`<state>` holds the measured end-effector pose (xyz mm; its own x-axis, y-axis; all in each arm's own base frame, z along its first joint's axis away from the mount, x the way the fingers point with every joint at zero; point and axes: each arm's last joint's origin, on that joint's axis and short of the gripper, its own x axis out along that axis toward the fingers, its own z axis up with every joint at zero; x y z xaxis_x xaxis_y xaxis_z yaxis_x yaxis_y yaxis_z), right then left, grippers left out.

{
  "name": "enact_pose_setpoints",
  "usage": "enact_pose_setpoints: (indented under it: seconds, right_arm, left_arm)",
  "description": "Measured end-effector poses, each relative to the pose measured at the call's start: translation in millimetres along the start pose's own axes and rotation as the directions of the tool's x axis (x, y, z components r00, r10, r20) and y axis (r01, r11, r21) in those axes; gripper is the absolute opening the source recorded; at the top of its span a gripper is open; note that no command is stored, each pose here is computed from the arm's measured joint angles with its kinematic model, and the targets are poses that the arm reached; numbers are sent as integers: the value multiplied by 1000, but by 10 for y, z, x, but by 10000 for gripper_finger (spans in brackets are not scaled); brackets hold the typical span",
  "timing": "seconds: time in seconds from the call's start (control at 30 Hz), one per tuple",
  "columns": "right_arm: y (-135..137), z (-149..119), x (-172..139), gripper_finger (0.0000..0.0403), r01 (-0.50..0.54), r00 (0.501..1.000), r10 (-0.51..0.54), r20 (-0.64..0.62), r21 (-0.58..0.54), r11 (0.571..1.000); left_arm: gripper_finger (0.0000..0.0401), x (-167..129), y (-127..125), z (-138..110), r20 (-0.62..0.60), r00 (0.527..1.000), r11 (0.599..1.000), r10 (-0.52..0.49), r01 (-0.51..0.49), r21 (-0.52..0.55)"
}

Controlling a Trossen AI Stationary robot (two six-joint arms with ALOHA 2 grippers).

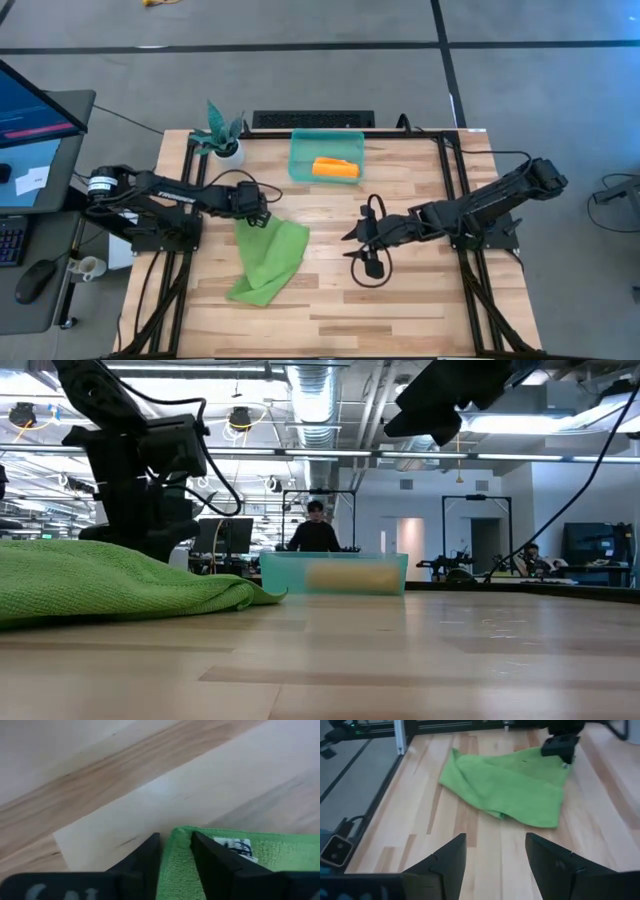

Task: Roll microfiber towels into tight, uniform cylinder then place into a basket
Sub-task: Roll the green microfiber cloth

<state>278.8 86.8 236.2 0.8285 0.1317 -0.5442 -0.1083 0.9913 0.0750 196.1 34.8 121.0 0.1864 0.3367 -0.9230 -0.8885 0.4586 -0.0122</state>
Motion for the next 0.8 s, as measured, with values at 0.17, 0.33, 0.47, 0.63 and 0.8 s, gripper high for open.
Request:
enact_pose_setpoints:
  seconds: [0.17, 0.33, 0.47, 0.63, 0.8]
  right_arm:
    - [-50, 8, 6, 224, 15, 1000, -15, 1, 46, 999]
    - [-41, 7, 5, 224, 12, 1000, -12, 2, 67, 998]
    - [-34, 9, 58, 224, 8, 1000, -9, 13, 70, 998]
    - [-22, -75, 278, 224, 13, 1000, -13, -2, 67, 998]
    - [-65, -125, 515, 224, 19, 999, -22, 37, 83, 996]
  left_arm:
    - [37, -17, -39, -43, 3, 1000, 999, -14, 13, 38]
    - [7, -33, -58, -38, 3, 1000, 996, -15, 15, 84]
    - [3, -88, -130, 10, 2, 999, 992, -40, 39, 120]
    - [2, -201, -277, 26, 33, 996, 979, -88, 80, 189]
    - [1, -321, -375, 10, 57, 995, 968, -84, 68, 242]
